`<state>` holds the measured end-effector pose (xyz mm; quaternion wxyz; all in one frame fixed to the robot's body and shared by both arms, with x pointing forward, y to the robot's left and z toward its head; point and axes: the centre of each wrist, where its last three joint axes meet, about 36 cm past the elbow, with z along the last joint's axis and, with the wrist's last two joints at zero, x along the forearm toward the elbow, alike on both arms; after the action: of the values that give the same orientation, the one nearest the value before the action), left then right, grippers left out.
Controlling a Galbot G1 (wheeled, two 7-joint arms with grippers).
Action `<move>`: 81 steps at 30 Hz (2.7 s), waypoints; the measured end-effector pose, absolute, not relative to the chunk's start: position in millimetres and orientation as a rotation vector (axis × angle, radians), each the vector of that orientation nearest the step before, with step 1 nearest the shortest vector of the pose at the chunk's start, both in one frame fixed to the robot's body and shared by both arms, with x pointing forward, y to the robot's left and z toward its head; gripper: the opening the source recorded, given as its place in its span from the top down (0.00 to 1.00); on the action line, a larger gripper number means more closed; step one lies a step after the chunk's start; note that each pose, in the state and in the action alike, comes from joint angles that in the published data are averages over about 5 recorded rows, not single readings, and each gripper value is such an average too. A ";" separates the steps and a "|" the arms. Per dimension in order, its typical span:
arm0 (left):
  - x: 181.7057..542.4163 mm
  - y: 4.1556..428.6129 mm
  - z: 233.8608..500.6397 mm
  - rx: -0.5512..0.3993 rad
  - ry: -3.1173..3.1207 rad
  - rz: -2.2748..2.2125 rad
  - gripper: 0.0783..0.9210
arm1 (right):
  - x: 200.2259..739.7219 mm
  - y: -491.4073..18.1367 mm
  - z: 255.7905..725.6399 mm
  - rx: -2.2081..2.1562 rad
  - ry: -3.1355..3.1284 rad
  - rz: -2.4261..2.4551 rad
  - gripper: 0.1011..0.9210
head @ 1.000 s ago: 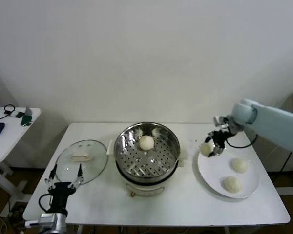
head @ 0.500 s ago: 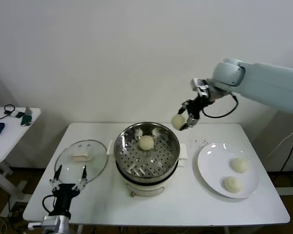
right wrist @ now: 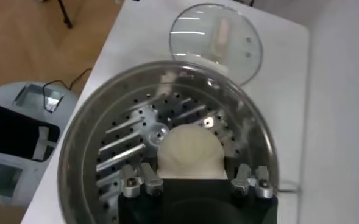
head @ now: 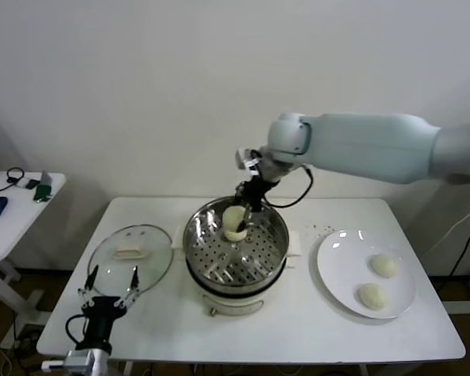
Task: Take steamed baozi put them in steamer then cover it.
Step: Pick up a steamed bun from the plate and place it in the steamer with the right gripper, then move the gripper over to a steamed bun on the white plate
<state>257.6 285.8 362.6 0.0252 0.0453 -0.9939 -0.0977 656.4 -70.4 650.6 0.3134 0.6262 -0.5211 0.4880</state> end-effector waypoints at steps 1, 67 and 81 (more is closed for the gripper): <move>257.3 286.0 362.3 0.140 -3.072 -0.302 0.12 | 655.6 -64.3 645.0 1.657 -1.359 1.290 0.28; 271.7 292.1 358.5 0.188 -3.057 -0.311 0.12 | 583.4 -372.7 600.2 1.465 -1.228 1.362 0.12; 270.4 294.3 353.1 0.207 -3.030 -0.342 0.12 | 565.3 -426.8 509.7 1.401 -1.147 1.326 0.12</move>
<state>270.4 294.3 353.1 0.0425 0.0676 -0.9905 -0.1117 565.3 -426.8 509.7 0.4340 0.5624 -0.4605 0.5322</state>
